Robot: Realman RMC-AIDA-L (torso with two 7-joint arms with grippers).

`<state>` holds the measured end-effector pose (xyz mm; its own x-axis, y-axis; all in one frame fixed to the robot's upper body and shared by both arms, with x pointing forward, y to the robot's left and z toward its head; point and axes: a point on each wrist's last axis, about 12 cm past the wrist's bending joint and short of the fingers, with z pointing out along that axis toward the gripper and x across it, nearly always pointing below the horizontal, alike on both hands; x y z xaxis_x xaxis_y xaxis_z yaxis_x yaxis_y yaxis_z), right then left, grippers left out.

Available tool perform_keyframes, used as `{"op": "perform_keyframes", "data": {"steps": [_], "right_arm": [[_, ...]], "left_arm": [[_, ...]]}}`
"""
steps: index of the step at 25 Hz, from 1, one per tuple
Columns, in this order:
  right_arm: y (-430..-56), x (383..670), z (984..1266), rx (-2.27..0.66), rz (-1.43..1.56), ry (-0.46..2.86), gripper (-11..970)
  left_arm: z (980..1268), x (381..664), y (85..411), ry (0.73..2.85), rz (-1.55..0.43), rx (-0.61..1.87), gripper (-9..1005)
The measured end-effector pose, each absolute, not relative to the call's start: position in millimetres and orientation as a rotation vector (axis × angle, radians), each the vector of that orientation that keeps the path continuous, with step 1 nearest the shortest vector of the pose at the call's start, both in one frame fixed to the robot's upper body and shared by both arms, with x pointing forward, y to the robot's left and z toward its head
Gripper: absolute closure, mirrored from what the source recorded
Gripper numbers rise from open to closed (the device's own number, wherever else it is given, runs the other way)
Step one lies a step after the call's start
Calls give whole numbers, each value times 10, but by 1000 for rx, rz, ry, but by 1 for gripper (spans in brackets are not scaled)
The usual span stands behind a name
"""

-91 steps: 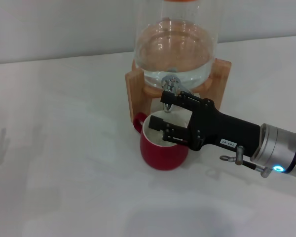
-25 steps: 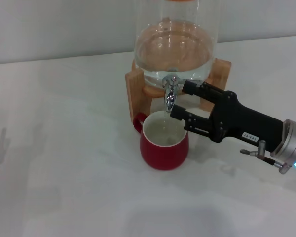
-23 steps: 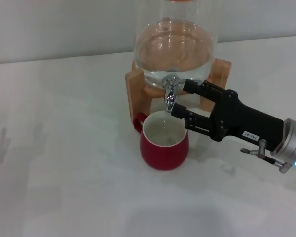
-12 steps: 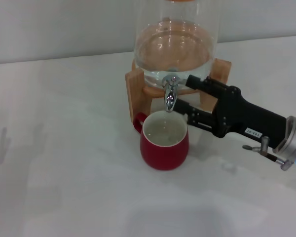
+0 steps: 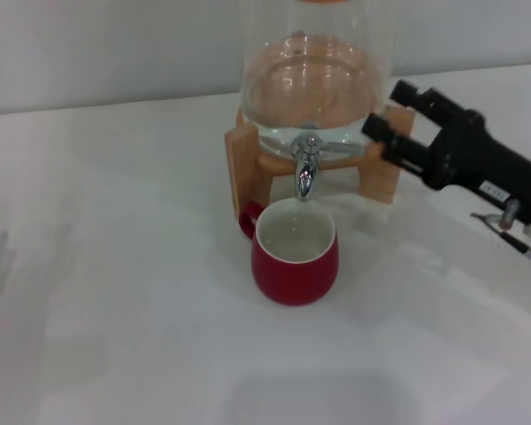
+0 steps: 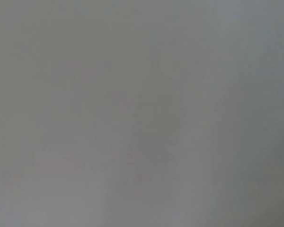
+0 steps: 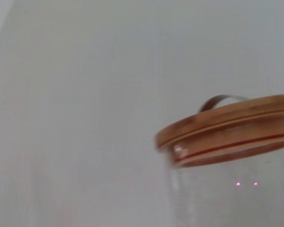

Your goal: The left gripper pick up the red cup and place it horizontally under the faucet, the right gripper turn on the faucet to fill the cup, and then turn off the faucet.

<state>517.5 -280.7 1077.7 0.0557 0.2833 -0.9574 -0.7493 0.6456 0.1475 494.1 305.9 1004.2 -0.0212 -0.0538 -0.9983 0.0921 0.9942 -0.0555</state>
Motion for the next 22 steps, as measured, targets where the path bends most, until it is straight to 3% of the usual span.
{"op": "perform_keyframes", "data": {"steps": [22], "right_arm": [[-3223, 5437, 10789, -222, 469, 1335, 185]], "left_arm": [[10059, 4942, 3122, 1574, -94, -14, 130]]}}
